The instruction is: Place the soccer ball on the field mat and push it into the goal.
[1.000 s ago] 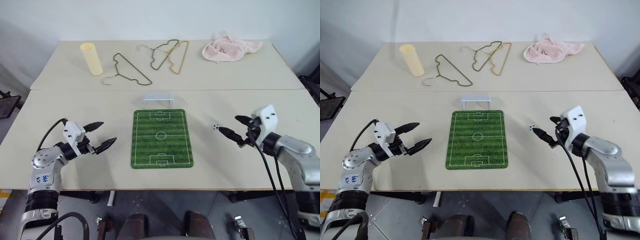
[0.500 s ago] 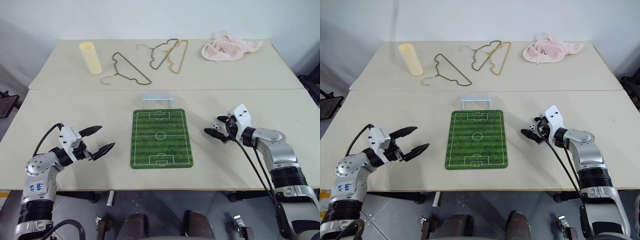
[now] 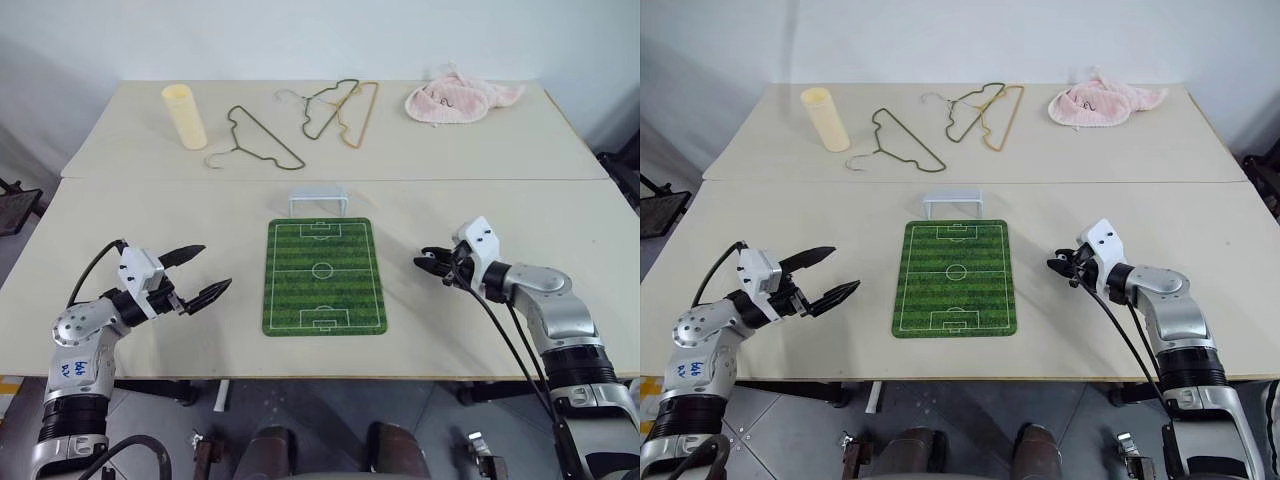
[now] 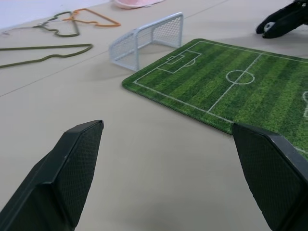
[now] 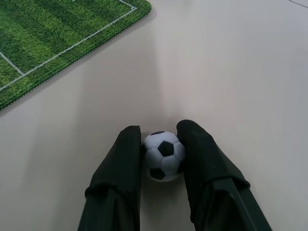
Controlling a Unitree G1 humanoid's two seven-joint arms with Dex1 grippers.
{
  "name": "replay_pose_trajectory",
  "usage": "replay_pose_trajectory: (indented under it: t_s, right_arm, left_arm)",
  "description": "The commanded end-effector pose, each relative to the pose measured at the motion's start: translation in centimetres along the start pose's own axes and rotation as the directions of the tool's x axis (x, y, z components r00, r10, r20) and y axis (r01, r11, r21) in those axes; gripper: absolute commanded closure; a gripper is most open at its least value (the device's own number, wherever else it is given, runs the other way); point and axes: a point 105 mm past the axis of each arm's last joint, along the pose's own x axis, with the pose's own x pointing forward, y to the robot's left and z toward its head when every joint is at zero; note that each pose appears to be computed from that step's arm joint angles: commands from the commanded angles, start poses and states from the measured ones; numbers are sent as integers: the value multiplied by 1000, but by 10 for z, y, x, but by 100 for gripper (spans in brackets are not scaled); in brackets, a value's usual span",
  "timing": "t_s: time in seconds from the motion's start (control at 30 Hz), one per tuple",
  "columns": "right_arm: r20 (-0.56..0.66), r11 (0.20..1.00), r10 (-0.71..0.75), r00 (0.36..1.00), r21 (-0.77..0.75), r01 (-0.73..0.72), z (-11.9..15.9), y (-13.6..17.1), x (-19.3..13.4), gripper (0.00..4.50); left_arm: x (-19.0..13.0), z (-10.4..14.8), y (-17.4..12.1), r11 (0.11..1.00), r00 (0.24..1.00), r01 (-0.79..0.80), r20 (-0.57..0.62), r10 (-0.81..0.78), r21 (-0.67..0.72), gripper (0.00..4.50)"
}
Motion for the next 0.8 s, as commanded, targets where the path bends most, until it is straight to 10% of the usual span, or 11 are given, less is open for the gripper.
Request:
replay_pose_trajectory:
  t_s: [0.03, 0.37, 0.8]
  right_arm:
    - [24, 993, 68, 997, -100, -65, 32, 15, -1, 365]
    - [-27, 826, 509, 861, -266, -497, 72, 133, 20, 365]
    - [-147, 658, 678, 720, -313, -685, 56, 182, 55, 365]
  left_arm:
    - [-1, 1, -8, 995, 996, 92, -7, -92, 28, 0]
    - [-16, -5, -18, 975, 974, 224, 49, -223, -2, 0]
    - [-41, 2, -31, 970, 960, 241, 156, -232, -39, 0]
